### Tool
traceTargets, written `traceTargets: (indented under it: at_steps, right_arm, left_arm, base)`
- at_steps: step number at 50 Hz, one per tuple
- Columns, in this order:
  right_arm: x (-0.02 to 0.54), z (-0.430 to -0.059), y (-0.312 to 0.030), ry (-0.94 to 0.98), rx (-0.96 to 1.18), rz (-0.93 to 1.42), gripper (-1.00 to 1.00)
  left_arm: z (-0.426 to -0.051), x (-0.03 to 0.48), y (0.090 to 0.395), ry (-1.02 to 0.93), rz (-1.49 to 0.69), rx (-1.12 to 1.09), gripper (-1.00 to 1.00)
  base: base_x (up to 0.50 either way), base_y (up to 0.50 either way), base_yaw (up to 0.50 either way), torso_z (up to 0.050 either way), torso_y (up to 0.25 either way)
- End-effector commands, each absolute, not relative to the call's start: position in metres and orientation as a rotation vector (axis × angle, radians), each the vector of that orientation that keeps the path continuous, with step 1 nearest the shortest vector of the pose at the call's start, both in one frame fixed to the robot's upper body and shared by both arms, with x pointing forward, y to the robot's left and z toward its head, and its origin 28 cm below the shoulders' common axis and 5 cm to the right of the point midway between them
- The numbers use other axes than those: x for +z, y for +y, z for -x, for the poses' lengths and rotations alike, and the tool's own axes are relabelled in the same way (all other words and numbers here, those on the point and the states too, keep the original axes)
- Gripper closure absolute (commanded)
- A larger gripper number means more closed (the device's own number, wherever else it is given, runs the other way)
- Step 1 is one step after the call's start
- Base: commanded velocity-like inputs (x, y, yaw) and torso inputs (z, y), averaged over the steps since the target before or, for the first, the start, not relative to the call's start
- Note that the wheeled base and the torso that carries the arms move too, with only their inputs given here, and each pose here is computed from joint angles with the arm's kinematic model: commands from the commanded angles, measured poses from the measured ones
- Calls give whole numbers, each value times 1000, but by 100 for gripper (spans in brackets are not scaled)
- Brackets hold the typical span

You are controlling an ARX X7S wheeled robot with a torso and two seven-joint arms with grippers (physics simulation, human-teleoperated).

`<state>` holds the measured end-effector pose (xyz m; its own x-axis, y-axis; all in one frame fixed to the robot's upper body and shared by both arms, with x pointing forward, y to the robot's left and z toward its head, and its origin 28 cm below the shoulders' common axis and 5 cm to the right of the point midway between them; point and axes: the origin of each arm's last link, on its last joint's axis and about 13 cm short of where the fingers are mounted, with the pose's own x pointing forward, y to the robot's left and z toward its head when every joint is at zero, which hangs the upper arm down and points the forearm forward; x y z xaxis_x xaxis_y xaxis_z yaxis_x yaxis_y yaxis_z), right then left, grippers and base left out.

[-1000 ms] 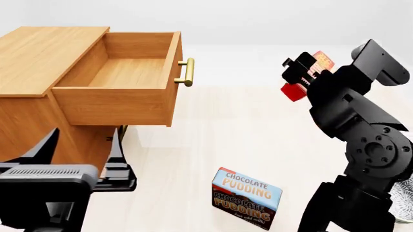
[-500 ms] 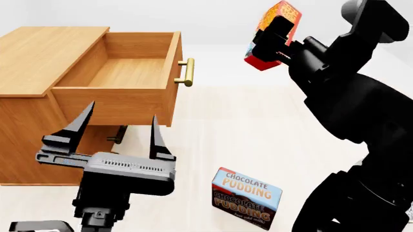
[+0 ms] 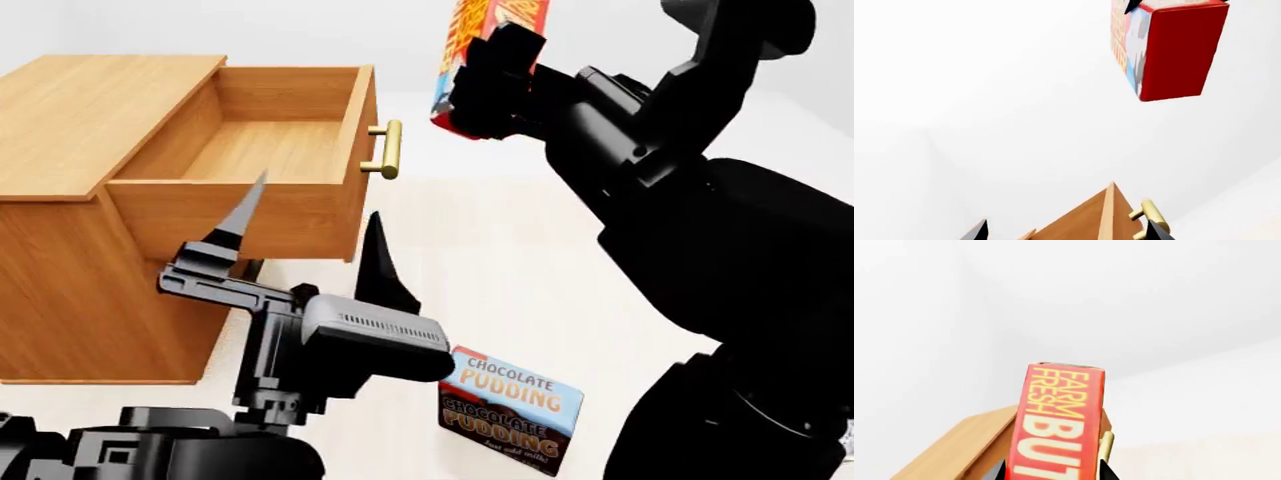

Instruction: Put the butter at the back in the top drawer of the cabinet and close it.

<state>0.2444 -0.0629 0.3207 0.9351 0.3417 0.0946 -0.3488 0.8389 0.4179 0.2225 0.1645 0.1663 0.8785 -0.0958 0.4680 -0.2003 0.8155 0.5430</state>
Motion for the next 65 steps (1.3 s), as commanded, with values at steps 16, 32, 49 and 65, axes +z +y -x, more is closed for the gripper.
traceTargets:
  at_steps: [16,32,49,65]
  right_arm:
    - [324,-209,-44,-35,537,-437,100]
    - [332,-200,-39,-58,576,-431,100]
    - [325,-200,-36,-33,574,-424,100]
    - [319,-201,-36,-21,569,-415,100]
  left_arm:
    - [-242,169,149,-504,-629,67,-100]
    - [-241,160,142,-489,-614,38,-100]
    - [-242,168,142,-501,-602,52,-100]
    - [-236,181,148,-537,-586,112,-100]
  base:
    - [0,0,0,1,1]
    - [0,0,0,1,1]
    - [0,0,0,1,1]
    - [0,0,0,0,1]
